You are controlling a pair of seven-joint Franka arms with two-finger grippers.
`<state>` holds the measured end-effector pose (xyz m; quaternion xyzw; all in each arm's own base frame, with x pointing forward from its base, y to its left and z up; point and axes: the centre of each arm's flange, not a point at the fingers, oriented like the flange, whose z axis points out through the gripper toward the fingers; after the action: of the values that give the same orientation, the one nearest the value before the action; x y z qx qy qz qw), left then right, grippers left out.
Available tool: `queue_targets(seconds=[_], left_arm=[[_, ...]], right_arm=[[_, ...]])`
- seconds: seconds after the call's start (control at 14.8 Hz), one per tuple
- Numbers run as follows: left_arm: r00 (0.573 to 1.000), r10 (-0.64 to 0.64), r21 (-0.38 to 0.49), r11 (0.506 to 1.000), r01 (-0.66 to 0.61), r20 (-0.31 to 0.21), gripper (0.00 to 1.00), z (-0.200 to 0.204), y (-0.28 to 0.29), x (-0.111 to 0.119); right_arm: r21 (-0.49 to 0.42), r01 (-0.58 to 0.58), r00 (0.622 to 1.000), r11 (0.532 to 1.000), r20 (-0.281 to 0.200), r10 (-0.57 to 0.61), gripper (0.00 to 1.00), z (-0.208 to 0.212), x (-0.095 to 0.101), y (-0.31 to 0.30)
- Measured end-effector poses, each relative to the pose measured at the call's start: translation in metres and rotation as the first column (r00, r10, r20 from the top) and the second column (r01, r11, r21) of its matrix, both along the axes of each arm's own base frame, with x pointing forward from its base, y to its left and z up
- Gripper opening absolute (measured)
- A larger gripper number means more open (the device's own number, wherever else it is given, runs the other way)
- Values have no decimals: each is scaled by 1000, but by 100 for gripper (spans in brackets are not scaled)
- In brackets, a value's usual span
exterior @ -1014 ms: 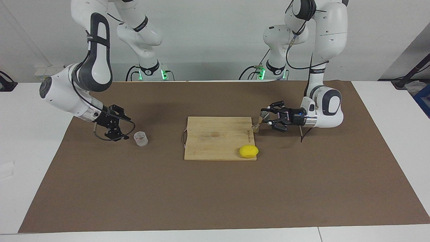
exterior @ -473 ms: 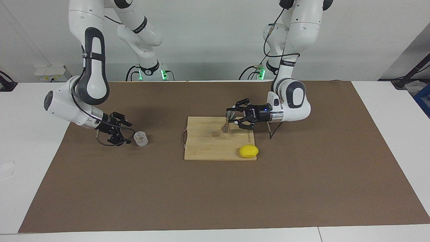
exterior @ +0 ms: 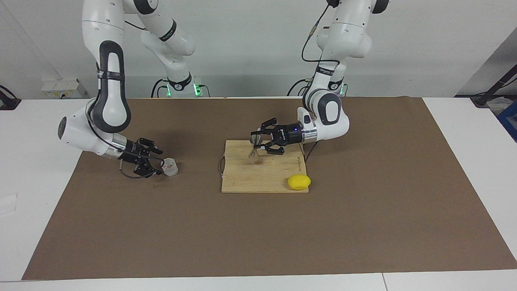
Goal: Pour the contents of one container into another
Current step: 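Lower the metal cup onto the cutting board and open the left gripper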
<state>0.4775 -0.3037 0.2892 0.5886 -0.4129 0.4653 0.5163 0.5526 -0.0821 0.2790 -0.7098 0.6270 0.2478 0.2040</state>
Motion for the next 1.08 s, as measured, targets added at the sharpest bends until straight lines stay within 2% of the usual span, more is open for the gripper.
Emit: queue_targets(seconds=[0.2,0.54,0.74,0.88,1.08], left_arm=[[1000,11,22,1000,-11,10,50,-12,7,-7],[997,41,30,999,-43,70,50,-16,11,-7],[996,46,33,998,-48,73,50,-17,11,-7],[996,52,44,997,-55,71,56,-19,13,-7],[996,61,60,996,-65,69,56,-21,15,-7]], right_arm=[[6,19,1000,1000,17,-19,100,-2,2,6],[36,26,999,999,38,-27,100,-12,-3,11],[31,25,999,999,38,-27,100,-17,-5,15],[48,38,998,998,50,-41,99,-21,-7,18],[54,32,998,998,52,-35,94,-24,-8,27]])
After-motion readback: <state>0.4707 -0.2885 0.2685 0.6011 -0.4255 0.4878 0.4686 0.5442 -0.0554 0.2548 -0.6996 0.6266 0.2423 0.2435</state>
